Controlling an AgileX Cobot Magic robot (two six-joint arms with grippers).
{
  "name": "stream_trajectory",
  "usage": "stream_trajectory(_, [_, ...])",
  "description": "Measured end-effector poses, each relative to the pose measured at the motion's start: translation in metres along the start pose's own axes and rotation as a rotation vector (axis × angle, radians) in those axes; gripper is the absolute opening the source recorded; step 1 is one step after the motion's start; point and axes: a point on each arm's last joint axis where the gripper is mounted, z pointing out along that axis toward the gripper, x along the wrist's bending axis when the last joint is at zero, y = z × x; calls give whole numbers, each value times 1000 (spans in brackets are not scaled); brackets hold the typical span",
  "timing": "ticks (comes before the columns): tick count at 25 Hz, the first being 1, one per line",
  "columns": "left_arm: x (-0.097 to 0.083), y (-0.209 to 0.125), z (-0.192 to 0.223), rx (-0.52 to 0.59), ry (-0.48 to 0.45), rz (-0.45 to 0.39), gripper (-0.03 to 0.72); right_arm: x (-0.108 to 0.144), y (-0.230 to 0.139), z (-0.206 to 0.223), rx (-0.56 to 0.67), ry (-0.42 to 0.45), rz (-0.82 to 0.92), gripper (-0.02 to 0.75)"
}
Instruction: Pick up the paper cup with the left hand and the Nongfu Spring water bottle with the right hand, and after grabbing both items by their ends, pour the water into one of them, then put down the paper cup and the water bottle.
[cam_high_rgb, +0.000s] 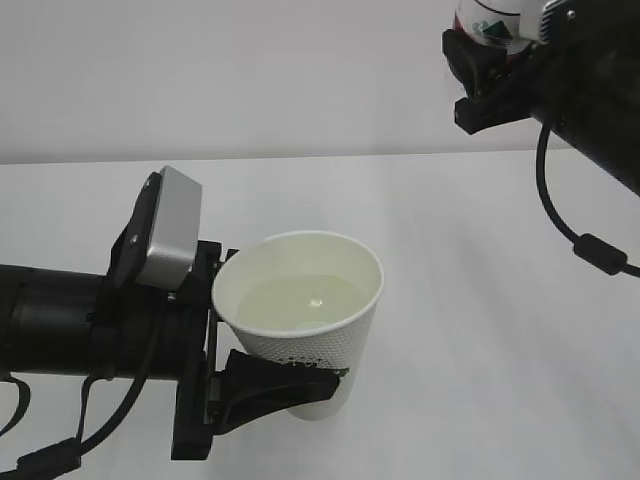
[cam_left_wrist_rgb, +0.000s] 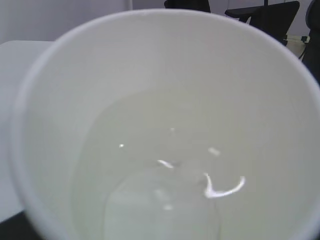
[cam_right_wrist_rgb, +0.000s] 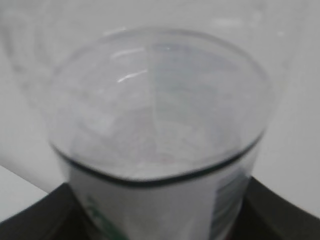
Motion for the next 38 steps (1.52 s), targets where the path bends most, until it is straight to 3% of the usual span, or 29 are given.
stream_trajectory(18, [0, 0, 0, 0, 0, 0, 528, -14, -15, -2, 152, -163, 178, 469])
stream_trajectory(38, [0, 0, 0, -3, -2, 0, 528, -18, -24, -5, 259, -225, 159, 469])
